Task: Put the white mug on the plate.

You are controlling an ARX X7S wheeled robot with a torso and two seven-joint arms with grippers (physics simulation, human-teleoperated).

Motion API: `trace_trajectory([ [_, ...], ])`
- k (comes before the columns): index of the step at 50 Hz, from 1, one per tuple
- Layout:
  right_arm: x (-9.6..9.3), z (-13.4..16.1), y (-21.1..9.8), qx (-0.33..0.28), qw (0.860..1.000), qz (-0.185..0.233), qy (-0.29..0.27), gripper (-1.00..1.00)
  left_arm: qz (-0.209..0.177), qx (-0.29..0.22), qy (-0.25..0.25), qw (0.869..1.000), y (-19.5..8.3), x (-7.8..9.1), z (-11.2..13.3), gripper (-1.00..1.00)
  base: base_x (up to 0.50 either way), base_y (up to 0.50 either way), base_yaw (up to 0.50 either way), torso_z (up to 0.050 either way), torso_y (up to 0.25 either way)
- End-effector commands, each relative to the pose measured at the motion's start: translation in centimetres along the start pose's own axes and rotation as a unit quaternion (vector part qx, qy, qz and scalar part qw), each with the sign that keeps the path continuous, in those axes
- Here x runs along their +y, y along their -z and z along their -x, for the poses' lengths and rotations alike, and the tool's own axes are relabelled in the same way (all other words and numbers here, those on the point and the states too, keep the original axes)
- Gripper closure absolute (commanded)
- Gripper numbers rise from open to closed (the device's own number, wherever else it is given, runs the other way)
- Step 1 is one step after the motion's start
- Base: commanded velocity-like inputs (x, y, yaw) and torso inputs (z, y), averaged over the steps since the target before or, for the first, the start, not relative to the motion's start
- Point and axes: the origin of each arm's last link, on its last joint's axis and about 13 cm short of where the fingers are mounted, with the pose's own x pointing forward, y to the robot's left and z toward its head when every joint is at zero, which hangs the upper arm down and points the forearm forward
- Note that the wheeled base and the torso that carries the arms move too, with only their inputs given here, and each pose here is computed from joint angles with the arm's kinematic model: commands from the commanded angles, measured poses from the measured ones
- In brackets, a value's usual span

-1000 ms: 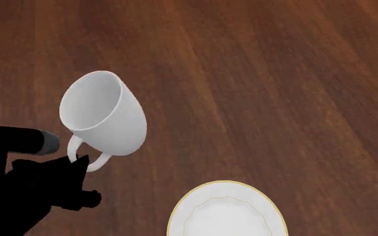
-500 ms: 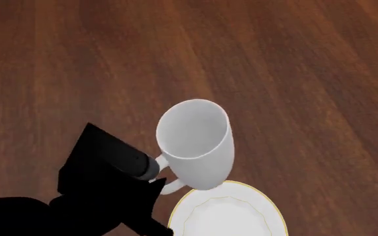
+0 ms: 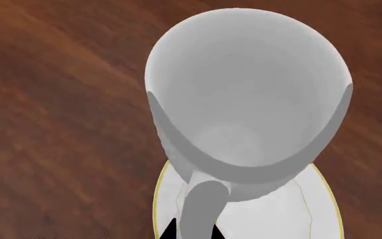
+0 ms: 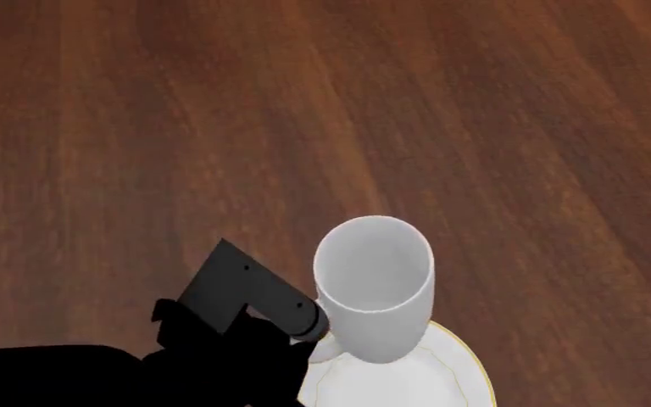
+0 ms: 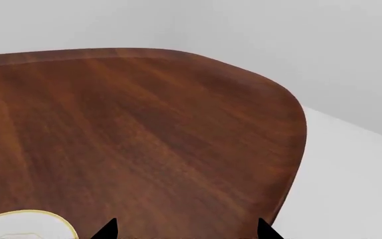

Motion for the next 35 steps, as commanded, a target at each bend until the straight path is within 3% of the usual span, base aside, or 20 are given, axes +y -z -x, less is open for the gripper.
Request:
trace_trajectory([
  [1,0.0,0.1,0.0,0.001,1.0,-0.001,0.0,-1.0,-0.006,0.01,0.004,1.0,0.7,-0.1,-0.6,1.0,0.0,0.0,0.0,0.0,0.0],
  [20,0.1,0.1,0.2,0.002,1.0,-0.002,-0.002,-1.0,0.015,0.024,0.046,0.999,2.4,-0.6,-0.6,1.0,0.0,0.0,0.0,0.0,0.0],
  [35,0.2,-0.1,0.3,0.003,1.0,-0.003,-0.006,-1.0,0.021,0.022,0.045,0.999,2.8,-0.2,-1.2,1.0,0.0,0.0,0.0,0.0,0.001],
])
